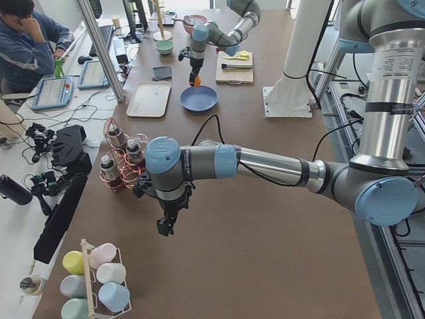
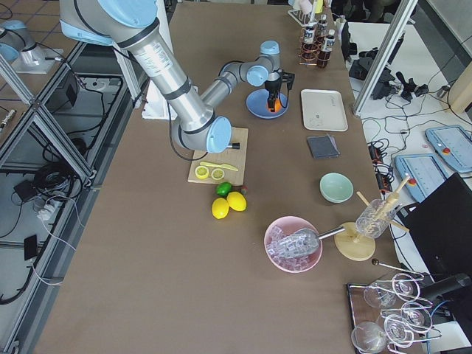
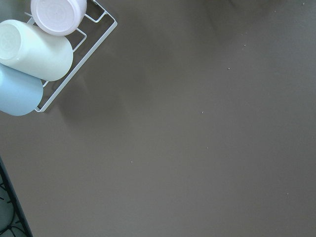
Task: Pick orange to plate
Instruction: 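Carry the tangerine with the right gripper and lower it onto the plate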
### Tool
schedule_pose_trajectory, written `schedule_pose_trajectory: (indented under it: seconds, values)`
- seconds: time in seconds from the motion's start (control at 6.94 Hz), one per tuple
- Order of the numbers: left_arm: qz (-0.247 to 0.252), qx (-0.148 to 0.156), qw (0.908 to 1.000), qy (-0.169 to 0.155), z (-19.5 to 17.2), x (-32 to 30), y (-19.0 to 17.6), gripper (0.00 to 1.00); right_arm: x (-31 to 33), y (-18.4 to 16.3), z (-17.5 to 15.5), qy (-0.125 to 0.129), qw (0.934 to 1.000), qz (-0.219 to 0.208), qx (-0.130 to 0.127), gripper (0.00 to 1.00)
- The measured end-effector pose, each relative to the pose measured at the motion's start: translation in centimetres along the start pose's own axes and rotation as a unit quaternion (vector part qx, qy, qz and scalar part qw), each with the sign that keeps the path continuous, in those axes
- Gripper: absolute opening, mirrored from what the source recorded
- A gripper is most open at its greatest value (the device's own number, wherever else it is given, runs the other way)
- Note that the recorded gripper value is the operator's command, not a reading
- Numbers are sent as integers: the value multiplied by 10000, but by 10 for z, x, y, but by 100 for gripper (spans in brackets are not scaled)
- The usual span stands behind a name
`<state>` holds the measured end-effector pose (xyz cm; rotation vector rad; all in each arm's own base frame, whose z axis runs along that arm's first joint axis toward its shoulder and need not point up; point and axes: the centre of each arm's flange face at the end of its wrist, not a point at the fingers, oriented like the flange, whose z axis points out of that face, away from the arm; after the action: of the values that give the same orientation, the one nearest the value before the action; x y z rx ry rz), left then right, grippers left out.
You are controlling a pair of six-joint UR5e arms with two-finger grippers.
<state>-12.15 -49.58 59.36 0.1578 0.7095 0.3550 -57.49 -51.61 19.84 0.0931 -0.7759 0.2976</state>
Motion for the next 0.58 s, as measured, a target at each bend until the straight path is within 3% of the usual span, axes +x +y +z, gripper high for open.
schedule_pose_trajectory:
  seconds: [0.58]
  values:
    - [8, 10, 10000, 85, 3, 3, -2, 99, -49, 45, 33, 288, 9996, -39, -63, 0]
